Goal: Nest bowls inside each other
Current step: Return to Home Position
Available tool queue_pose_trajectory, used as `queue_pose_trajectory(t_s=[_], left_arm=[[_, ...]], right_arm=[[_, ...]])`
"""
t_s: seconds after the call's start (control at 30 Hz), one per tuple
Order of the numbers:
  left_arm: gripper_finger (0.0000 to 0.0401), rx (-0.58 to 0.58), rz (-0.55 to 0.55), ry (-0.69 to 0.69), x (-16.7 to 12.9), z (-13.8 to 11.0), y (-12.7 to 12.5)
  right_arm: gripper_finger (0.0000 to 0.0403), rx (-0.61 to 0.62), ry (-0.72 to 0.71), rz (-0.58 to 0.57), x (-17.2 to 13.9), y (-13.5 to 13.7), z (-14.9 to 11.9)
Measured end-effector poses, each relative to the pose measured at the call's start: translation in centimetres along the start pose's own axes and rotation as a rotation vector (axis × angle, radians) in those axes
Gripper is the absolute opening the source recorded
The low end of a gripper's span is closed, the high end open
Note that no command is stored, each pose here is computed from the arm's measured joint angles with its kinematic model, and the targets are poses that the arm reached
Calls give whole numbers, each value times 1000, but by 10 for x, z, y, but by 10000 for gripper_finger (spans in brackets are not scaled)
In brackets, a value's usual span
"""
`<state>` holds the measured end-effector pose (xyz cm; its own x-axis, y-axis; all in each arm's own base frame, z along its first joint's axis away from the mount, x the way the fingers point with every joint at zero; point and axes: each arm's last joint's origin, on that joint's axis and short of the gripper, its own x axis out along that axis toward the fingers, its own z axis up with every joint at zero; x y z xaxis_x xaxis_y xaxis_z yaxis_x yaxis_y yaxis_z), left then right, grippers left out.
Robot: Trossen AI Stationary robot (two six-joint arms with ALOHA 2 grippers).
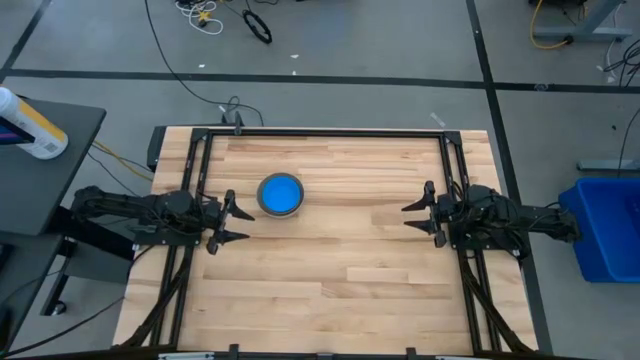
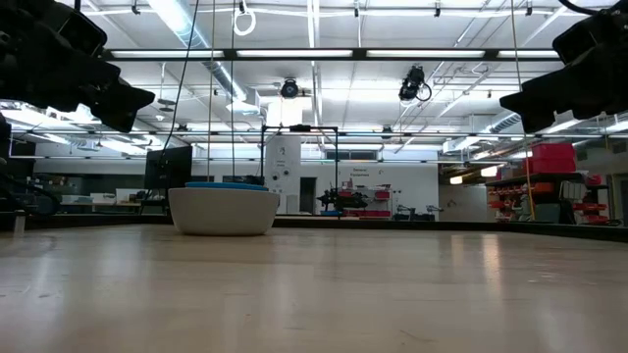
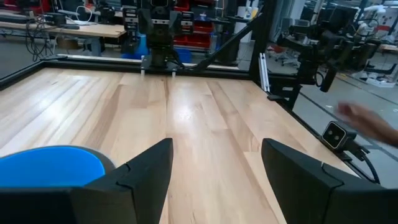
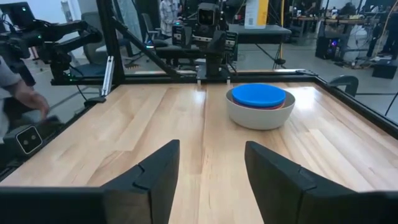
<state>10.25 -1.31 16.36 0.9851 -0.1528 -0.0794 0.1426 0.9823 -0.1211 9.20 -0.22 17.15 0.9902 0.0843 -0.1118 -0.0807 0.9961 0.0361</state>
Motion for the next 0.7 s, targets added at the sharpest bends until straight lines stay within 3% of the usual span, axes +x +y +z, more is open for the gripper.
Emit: queue_pose_trajectory(t_s=[0.7], left_arm=[[255, 3, -1, -8, 0, 1, 0]], right_arm=[[190, 0, 0, 0, 0, 0, 0]])
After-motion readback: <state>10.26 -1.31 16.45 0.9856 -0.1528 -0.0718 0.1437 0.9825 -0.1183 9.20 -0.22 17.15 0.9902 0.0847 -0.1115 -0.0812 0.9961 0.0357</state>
